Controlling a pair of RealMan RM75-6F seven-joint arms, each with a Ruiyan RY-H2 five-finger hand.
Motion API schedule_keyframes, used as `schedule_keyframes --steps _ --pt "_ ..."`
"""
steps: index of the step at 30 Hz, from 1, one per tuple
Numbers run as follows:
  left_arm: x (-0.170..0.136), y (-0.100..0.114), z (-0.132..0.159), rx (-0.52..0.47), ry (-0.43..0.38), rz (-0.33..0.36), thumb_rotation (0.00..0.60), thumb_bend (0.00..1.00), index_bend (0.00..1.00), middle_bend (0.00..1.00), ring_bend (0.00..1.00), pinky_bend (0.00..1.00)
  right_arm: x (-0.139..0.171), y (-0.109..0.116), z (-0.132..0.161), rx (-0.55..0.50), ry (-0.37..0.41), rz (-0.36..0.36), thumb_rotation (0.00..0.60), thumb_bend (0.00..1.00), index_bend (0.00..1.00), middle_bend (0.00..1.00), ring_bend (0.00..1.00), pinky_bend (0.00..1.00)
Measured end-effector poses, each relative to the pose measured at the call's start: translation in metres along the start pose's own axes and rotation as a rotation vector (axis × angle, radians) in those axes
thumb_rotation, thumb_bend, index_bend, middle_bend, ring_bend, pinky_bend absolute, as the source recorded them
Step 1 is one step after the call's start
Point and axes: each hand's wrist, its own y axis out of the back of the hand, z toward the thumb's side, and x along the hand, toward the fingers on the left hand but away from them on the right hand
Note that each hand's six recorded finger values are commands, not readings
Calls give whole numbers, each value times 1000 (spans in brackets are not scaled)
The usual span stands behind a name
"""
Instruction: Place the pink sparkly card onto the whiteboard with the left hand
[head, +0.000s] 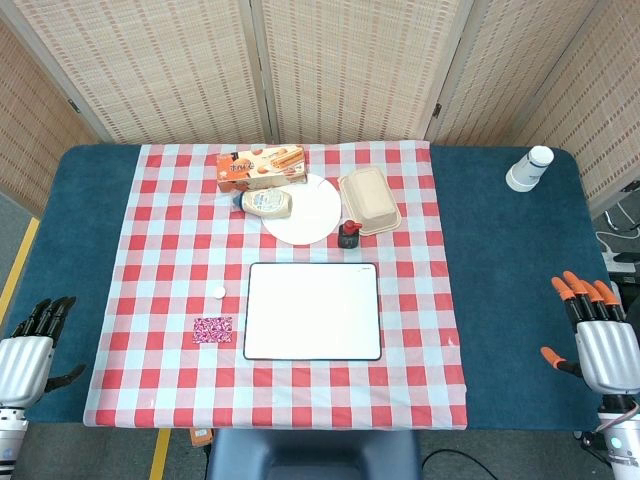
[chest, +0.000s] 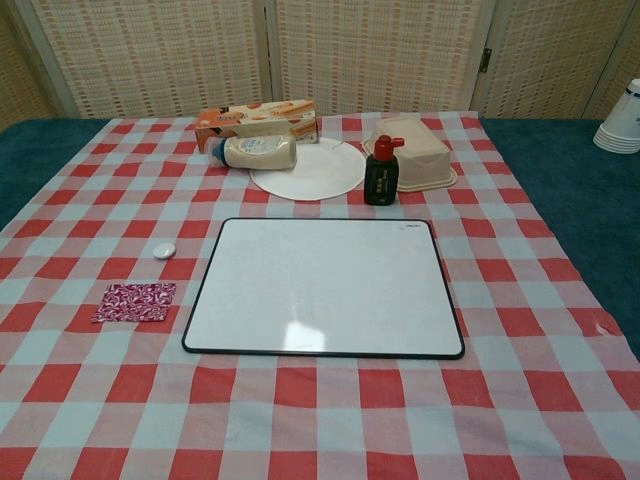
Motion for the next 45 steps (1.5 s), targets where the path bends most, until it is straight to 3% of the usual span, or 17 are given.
schedule_keyframes --steps 5,26,34,36,40,41,45 --pt "1 1 1 -6 -6 16 600 147 0 92 52 219 0 0 -1 -3 -5 2 600 0 108 29 0 99" --pt "9 6 11 -15 -56 32 600 148 0 102 59 241 1 0 4 -3 10 -8 600 0 111 29 0 99" --pt "7 -4 17 -25 -67 14 600 146 0 107 72 279 -1 -8 4 7 15 35 600 0 111 29 0 100" --pt "7 -4 19 -17 -73 16 600 147 0 123 146 375 0 -7 4 3 17 29 600 0 111 29 0 100" --pt "8 -4 28 -3 -101 20 600 147 1 215 389 608 -1 -6 4 1 15 25 600 0 111 26 0 100" --pt "7 -4 31 1 -109 21 600 147 2 298 476 660 -1 -7 4 1 15 28 600 0 111 25 0 100" --pt "6 -9 45 9 -155 11 600 150 50 784 817 864 0 -10 7 6 31 41 600 0 111 24 0 100"
